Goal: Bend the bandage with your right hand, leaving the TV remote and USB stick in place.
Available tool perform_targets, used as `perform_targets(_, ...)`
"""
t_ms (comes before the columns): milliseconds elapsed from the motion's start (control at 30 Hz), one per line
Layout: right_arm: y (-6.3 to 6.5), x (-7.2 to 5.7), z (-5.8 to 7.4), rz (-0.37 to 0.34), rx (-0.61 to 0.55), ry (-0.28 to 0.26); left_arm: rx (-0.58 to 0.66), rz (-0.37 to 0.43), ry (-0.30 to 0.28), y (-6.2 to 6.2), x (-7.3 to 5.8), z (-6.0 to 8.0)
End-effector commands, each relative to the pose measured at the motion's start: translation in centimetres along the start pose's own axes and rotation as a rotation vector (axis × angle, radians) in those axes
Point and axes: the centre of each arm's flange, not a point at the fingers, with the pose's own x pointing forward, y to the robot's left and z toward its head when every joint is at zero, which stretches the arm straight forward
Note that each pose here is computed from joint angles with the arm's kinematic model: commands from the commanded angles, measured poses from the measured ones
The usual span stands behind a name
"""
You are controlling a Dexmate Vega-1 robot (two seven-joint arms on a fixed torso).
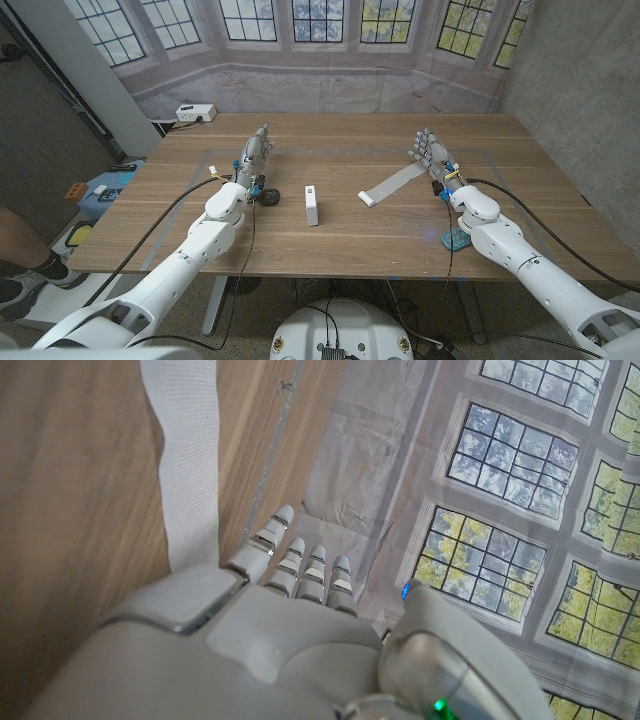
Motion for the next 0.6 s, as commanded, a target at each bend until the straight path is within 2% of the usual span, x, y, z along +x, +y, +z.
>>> perform_targets(33, -0.2, 0.3, 1.1, -0.003, -0.045, -0.011, 0.005, -0.003, 0.009, -0.2, 0.5, -0.2)
perform_targets(600, -0.7, 0.0, 2.8, -0.002, -0.164, 0.002, 0.006, -0.006, 0.012, -0.6, 0.3, -0.3)
